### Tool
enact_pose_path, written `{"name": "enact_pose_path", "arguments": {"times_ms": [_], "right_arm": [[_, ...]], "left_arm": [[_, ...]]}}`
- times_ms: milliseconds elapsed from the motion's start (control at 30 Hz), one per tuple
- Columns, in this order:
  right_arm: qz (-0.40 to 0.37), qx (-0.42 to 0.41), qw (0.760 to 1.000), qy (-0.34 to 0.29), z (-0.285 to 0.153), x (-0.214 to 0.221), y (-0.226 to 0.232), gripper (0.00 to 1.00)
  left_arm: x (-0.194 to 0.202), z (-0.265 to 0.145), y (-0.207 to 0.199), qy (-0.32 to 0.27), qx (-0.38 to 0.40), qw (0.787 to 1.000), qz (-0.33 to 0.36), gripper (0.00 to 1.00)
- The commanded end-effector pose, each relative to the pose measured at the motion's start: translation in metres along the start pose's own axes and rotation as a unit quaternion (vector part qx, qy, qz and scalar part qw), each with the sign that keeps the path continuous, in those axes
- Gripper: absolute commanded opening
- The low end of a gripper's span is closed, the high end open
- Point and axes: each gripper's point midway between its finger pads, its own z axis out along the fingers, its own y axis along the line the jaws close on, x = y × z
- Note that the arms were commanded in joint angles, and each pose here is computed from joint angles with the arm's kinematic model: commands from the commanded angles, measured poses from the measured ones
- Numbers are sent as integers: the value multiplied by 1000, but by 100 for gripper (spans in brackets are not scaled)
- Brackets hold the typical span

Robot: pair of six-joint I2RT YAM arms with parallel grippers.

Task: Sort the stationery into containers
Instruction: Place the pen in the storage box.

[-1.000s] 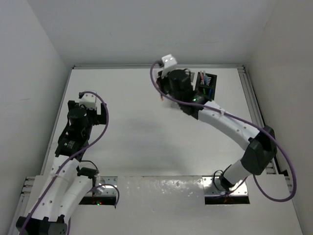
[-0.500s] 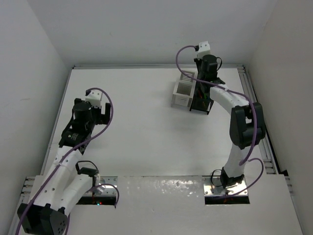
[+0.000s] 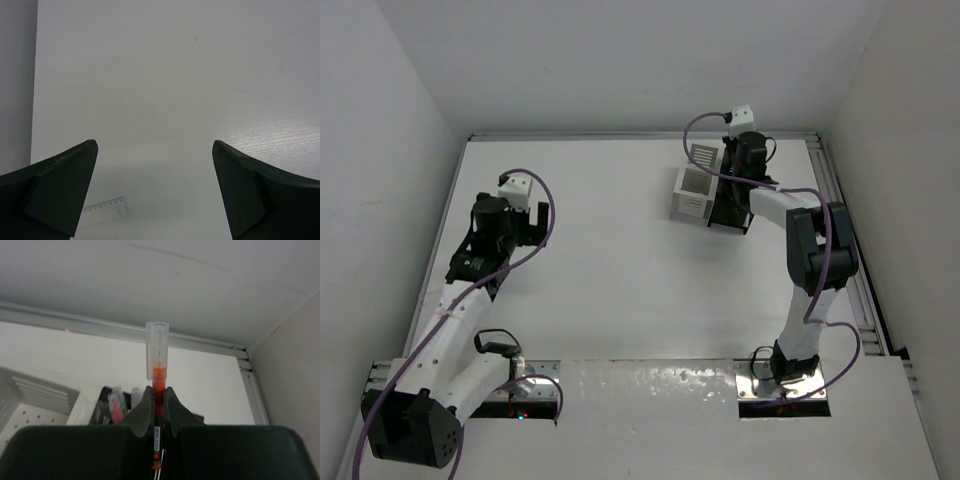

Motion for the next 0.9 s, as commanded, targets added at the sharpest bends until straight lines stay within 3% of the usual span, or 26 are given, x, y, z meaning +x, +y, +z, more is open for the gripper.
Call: {"name": "enact_pose_path", "arguments": {"times_ms": [0, 67, 133, 167, 200, 433, 567, 733, 867], "right_arm": [[31, -25, 999, -33, -8, -14, 9, 0], [37, -43, 998, -25, -15, -8, 16, 0], [47, -41, 998, -26, -22, -10, 14, 9], [49, -33, 998, -26, -25, -12, 9, 15], [52, -29, 998, -27, -26, -14, 6, 28], [52, -46, 997, -20, -44, -34, 0, 71], [37, -65, 997, -23, -66, -55, 10, 80], [37, -96, 994, -30, -100, -84, 31, 83], [45, -144, 988, -31, -126, -95, 56, 83]], "left_arm": [[-34, -5, 10, -48, -11, 999, -1, 97], [-28, -4, 17, -38, -28, 999, 10, 97], [-22, -3, 26, -22, -55, 998, 21, 97], [-19, -2, 31, -15, -67, 997, 24, 97], [-14, -2, 33, -1, -73, 997, 27, 99], [17, 21, 58, 125, -83, 986, 79, 100], [41, 27, 109, 227, -102, 968, 38, 100], [52, 19, 167, 265, -118, 954, -81, 100], [79, 4, 187, 291, -117, 938, -147, 100]]}}
